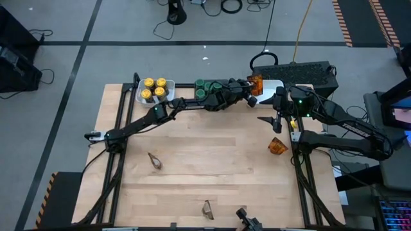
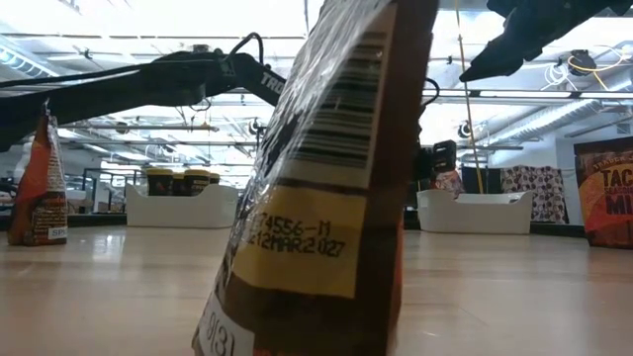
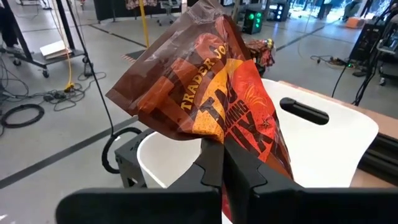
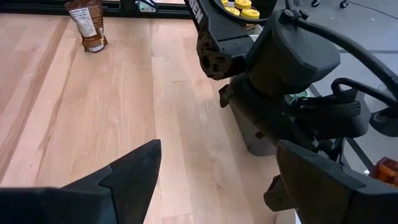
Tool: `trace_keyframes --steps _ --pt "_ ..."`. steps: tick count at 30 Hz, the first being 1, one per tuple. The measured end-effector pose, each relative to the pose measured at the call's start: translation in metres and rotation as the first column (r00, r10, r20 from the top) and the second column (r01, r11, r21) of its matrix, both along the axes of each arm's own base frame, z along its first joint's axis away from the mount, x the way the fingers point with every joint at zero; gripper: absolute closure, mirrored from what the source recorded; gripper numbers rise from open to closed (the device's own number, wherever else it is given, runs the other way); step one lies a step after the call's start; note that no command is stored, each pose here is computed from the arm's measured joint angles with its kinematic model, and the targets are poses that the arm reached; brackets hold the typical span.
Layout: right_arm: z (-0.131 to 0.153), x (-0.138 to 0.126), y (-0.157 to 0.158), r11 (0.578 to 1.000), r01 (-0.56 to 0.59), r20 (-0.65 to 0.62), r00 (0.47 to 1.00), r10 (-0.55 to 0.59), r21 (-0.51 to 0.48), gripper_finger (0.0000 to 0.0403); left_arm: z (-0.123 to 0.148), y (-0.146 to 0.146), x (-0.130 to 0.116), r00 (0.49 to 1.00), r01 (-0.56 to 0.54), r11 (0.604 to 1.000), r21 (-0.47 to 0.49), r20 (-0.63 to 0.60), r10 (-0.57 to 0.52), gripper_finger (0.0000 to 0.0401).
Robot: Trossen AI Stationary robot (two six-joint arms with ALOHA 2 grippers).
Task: Sort spices by type
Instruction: Put the top center orange seasoning pack into the right white bin
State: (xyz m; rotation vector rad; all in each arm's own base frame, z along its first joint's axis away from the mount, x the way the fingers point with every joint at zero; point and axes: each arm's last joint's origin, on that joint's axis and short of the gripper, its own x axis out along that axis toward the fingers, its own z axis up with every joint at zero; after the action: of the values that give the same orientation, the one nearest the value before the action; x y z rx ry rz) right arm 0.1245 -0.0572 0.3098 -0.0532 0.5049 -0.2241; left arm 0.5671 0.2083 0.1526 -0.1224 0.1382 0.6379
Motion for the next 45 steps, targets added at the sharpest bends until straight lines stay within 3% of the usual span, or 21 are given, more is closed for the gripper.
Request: trace_keyframes --steps 24,37,45 --pt "-0.0009 -0.0005 0.0002 1.000 0.002 -0.009 1.000 -0.001 0.007 0.0101 0.0000 0.0024 -0.0018 0.996 -0.088 0.996 0.012 -0.004 0.088 0.0388" --pt "-0.0010 -0.0006 0.0003 1.000 0.001 -0.011 1.000 -0.001 0.008 0.0101 0.0001 0.0030 -0.0019 0.996 -0.086 0.996 0.012 -0.003 0.086 0.0273" --pt "-0.0010 -0.0006 0.0003 1.000 0.001 -0.011 1.000 -0.001 0.008 0.0101 0.0000 0.0030 -0.0019 0.996 -0.086 0.996 0.011 -0.003 0.086 0.0255"
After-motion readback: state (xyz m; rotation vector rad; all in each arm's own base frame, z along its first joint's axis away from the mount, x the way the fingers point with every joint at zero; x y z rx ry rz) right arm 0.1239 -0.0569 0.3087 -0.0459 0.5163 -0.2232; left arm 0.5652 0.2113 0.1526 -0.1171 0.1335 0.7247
